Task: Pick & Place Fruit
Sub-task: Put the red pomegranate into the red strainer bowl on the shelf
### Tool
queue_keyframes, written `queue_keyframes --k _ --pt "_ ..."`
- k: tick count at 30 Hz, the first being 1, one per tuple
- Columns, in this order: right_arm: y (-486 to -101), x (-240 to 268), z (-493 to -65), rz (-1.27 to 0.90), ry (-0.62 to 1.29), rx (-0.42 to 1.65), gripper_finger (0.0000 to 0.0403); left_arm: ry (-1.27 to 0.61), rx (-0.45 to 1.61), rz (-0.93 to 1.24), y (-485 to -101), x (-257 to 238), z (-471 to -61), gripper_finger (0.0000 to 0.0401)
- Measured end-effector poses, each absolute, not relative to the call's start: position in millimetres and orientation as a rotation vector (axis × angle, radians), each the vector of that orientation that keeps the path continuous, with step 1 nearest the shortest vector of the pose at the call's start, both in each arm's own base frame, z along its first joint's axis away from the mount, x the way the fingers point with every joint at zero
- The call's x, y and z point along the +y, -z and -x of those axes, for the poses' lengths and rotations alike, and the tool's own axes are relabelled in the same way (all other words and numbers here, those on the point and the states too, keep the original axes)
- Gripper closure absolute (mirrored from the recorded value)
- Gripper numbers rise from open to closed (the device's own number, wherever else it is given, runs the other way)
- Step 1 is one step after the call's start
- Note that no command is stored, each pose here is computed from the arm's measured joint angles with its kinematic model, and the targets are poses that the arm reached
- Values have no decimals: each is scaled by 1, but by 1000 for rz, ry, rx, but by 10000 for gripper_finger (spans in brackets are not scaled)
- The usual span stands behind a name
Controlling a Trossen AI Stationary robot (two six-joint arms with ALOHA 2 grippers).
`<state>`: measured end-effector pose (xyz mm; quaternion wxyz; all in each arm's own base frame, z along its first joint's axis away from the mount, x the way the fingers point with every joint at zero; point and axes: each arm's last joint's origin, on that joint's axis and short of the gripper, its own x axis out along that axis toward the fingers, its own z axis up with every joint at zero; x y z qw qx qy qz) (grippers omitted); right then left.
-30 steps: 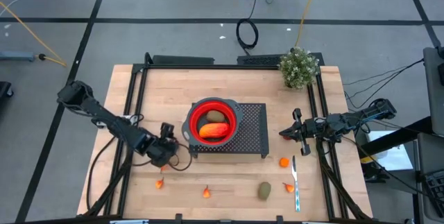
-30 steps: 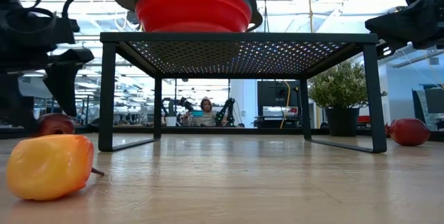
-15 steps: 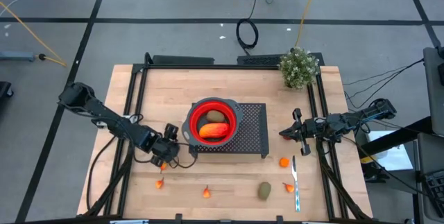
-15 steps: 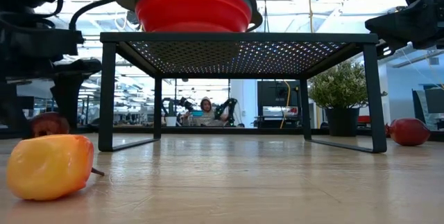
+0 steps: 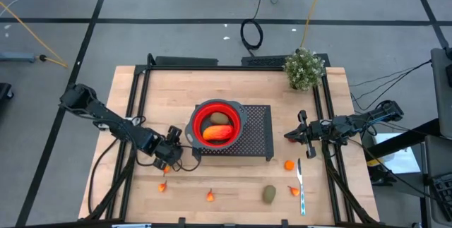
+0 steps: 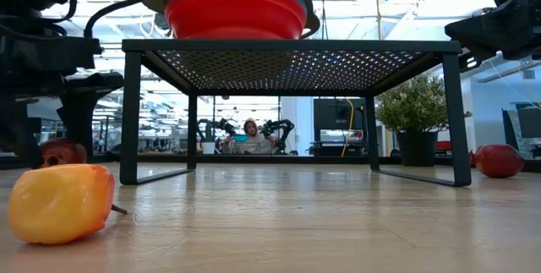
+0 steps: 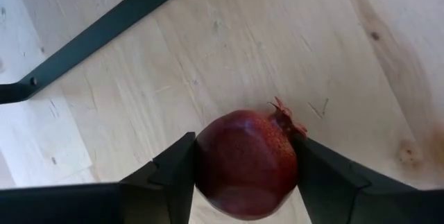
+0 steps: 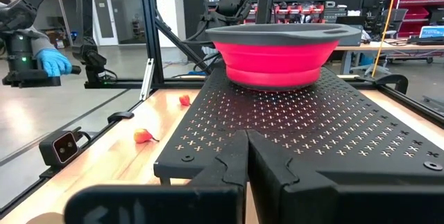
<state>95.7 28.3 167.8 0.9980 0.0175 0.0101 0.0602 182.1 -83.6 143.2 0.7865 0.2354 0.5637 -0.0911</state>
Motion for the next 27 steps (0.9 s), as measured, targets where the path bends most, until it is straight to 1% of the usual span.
queue_keyframes --k 3,6,10,15,22,27 --pt "-168 28 -96 -35 -121 20 403 184 1217 -483 -143 -84 -182 191" --pt "-168 28 -96 -35 -121 20 403 174 1229 -464 -148 -85 -183 198" --pt "-168 28 -96 -35 -121 20 403 148 1254 -442 -162 -88 -188 208" --pt "-168 28 -96 -35 -121 20 403 96 1264 -372 -183 -91 -194 200" --pt "-168 28 -96 -35 -121 20 403 100 1349 -215 -205 -95 -195 196" --pt "-168 28 -96 -35 -121 20 403 61 1411 -86 -209 -96 -191 195"
